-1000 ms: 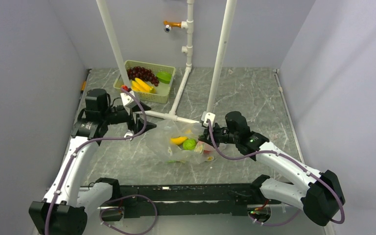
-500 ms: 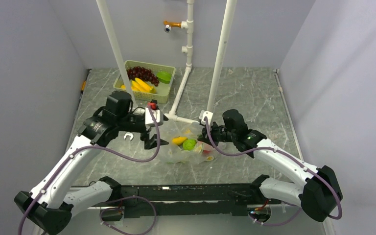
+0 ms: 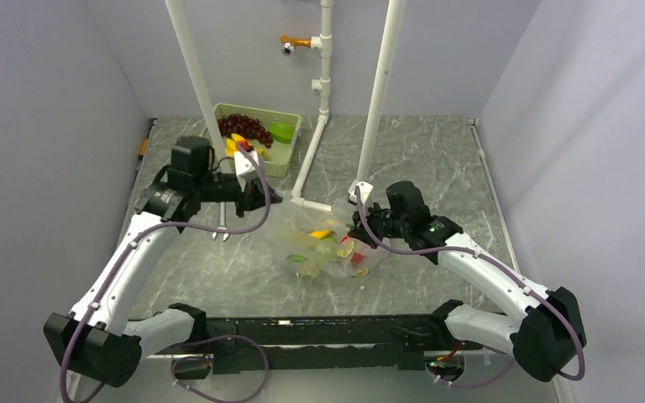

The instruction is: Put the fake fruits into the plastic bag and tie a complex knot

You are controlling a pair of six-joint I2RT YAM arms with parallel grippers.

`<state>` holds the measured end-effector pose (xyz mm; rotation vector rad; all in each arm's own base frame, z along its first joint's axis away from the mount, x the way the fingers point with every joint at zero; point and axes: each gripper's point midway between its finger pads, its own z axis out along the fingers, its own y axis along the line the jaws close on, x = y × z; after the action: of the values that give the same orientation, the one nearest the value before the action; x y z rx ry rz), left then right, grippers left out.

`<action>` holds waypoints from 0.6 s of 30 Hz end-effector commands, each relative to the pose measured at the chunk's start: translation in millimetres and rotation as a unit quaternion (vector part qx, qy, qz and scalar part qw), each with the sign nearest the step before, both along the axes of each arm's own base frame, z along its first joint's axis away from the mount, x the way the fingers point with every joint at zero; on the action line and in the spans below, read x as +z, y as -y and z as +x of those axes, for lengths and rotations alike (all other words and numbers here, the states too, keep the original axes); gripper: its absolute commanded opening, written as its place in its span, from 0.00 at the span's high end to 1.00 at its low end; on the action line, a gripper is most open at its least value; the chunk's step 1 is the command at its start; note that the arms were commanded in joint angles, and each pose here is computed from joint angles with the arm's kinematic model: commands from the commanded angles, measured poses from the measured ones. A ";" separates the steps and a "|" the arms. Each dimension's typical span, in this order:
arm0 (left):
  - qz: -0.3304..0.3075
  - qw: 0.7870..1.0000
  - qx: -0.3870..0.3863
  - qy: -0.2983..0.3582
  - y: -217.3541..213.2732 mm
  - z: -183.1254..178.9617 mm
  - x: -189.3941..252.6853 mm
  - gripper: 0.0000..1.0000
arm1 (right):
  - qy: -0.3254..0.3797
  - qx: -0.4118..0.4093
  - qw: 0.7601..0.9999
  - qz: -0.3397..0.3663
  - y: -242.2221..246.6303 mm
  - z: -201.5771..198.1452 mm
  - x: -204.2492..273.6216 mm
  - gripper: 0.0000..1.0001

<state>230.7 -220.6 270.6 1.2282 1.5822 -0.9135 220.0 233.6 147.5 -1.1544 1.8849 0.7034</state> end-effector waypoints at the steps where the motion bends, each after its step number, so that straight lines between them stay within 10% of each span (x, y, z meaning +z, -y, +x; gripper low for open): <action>1: -0.084 0.970 -0.175 0.149 14.9 -45.9 98.8 1.00 | -0.037 -0.047 0.998 -0.019 11.2 8.4 -2.2 1.00; 13: 0.189 0.845 -0.448 0.223 -52.8 -139.9 -145.5 1.00 | -0.109 -0.079 0.985 -0.111 38.0 27.8 -56.0 1.00; 18: 0.239 0.835 -0.440 0.228 -53.7 -121.8 -191.4 1.00 | -0.114 -0.074 0.980 -0.145 43.6 31.2 -76.7 1.00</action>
<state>95.5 -176.6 101.7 2.3074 0.8902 -0.8060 235.5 213.4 86.5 -1.1081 2.2499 0.6837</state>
